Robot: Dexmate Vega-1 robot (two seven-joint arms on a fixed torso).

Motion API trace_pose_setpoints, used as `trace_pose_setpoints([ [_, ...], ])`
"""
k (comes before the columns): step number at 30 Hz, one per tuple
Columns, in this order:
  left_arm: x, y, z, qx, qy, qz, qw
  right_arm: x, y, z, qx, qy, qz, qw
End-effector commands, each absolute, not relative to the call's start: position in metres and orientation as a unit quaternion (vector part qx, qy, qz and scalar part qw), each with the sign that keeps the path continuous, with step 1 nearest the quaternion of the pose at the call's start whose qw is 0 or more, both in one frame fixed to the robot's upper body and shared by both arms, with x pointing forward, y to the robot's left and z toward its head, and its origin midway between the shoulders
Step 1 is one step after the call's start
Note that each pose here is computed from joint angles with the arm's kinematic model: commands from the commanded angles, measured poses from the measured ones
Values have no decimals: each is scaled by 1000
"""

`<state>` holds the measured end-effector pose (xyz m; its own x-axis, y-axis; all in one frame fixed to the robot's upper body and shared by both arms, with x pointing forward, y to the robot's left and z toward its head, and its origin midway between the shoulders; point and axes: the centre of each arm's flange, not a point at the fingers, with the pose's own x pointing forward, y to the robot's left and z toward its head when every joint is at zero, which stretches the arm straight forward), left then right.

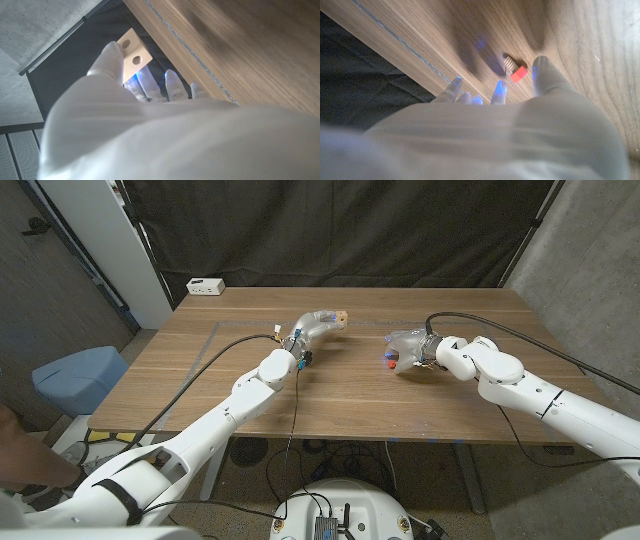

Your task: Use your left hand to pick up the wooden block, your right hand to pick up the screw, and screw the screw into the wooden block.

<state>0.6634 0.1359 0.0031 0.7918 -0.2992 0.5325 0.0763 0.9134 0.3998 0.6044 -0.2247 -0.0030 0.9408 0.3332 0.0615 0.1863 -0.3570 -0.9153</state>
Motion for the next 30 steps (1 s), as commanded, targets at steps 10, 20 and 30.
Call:
trace_pose_setpoints([
  [10, 663, 134, 3, 183, -306, -106, 928, 606, -221, -6, -822, -164, 63, 542],
  [20, 662, 133, 3, 183, -305, -106, 929, 607, -218, -6, -822, -169, 63, 541],
  [30, 662, 131, 2, 183, -303, -107, 929, 608, -219, -8, -821, -175, 62, 540],
])
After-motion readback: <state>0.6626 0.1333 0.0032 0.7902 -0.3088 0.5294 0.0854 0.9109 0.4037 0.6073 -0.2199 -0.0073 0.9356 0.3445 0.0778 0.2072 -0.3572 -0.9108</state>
